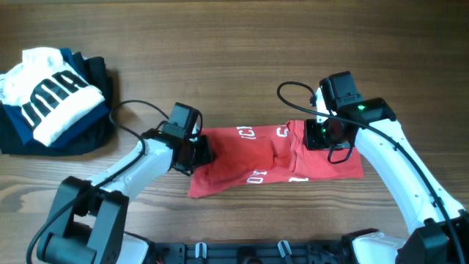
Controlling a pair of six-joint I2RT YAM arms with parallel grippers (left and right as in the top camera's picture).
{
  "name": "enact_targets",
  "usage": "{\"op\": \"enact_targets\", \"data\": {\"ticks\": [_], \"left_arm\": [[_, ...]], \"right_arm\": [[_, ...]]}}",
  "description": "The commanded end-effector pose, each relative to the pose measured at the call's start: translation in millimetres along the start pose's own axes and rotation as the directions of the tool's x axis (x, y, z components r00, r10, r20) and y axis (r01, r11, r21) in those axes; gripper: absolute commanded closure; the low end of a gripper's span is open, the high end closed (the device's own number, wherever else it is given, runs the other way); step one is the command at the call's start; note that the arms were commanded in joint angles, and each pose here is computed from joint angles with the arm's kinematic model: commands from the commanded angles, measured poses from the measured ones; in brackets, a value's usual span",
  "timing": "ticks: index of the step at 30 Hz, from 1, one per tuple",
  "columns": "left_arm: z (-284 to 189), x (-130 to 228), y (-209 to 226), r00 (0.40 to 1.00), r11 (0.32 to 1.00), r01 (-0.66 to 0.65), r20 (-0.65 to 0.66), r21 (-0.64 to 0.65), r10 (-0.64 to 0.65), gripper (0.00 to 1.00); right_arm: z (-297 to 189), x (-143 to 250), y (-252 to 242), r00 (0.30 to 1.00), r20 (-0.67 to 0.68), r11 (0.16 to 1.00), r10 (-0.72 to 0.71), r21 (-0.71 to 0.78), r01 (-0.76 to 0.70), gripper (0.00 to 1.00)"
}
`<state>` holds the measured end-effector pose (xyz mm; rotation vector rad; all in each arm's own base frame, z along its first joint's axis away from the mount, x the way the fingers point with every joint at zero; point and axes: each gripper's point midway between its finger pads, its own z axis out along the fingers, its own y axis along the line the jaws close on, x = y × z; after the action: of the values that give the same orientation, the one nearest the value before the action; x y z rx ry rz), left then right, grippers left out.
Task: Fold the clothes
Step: 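Grasp the shirt's left end with the left gripper and fold it rightward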
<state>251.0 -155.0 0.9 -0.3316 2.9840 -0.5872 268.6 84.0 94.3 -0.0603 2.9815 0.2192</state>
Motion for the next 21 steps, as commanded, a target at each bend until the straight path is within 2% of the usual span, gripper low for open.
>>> {"op": "enact_targets", "data": {"ticks": [1, 5, 13, 21], "left_arm": [[9.9, 18.0, 5.2, 0.998, 1.0, -0.024, -0.062, -0.01, 0.023, 0.87], [3.8, 1.1, 20.6, 1.0, 0.998, 0.0, 0.001, -0.071, 0.0, 0.96], [-69.2, -74.1, 57.5, 0.98, 0.981, 0.046, 0.197, -0.189, -0.008, 0.96], [-141.2, -147.2, 88.0, 0.911, 0.974, 0.159, 0.405, -0.164, -0.08, 0.96]], "right_arm": [[-5.6, -5.3, -0.6, 1.0, 0.026, 1.0, 0.007, 0.012, -0.007, 0.64], [-5.6, -5.7, -2.0, 1.0, 0.028, 1.0, 0.007, 0.019, -0.008, 0.64], [-6.0, -7.1, -9.4, 0.999, 0.037, 0.998, 0.003, 0.062, -0.005, 0.61], [-5.9, -5.8, -9.7, 1.0, 0.031, 0.998, 0.003, 0.064, -0.005, 0.61]]}}
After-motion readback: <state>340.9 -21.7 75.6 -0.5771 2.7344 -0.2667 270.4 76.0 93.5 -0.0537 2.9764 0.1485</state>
